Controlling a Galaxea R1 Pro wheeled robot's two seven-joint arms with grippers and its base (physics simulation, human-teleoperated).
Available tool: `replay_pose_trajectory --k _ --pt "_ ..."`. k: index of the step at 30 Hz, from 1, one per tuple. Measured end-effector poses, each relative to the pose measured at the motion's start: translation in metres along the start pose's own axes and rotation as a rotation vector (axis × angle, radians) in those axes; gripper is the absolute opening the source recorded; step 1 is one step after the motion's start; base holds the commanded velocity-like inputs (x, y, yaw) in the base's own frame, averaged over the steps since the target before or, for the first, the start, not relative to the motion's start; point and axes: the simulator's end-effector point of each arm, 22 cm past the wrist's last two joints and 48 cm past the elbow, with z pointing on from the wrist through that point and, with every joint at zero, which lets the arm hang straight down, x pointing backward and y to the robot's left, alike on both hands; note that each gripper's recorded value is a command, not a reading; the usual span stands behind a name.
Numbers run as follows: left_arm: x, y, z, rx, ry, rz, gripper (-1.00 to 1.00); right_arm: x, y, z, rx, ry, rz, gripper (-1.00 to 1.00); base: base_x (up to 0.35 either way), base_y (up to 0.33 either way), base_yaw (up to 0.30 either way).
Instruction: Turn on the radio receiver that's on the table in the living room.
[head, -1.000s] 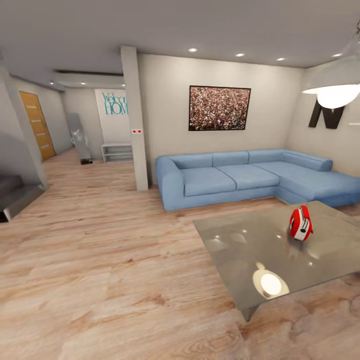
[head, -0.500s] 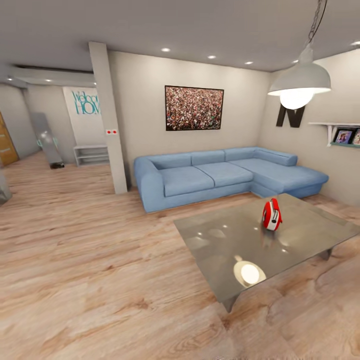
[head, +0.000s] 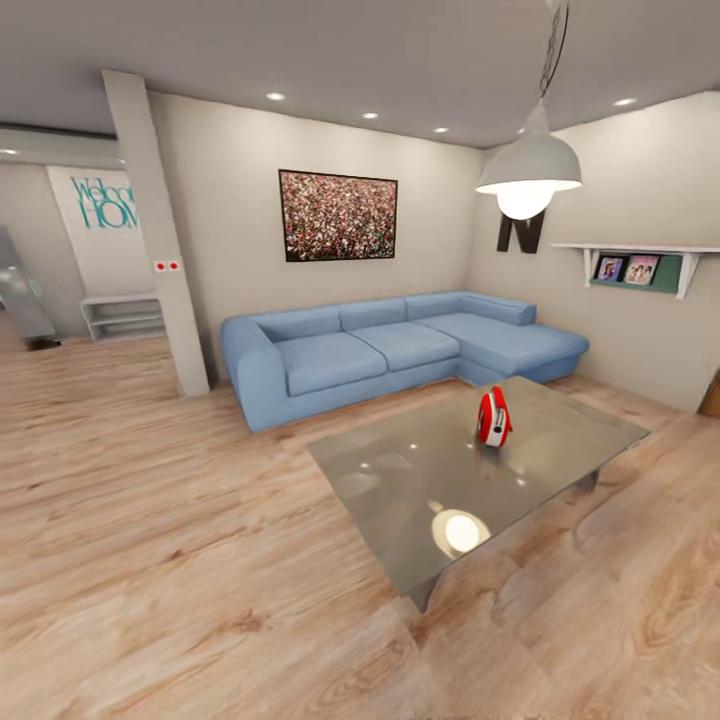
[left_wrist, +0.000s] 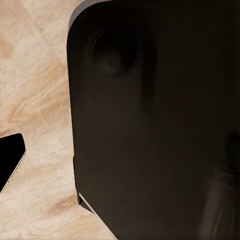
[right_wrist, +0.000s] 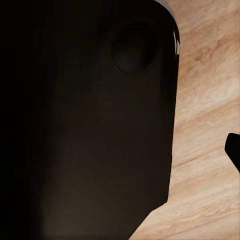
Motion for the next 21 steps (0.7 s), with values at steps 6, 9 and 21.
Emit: replay_pose_trajectory --k 6,9,21 --pt "0.0002 0.0 0.0 0.0 0.001 0.0 1.0 0.0 0.0001 0.0 0.0 0.0 0.0 1.0 0.0 0.0 -0.288" --pt "0.0002 0.0 0.0 0.0 0.0 0.001 1.0 -0.0002 0.0001 0.0 0.0 0.0 0.001 1.0 0.0 0.0 -0.289" --pt "-0.0001 0.0 0.0 0.0 0.0 0.002 1.0 0.0 -0.0003 0.0 0.0 0.0 0.001 1.0 0.0 0.0 -0.289"
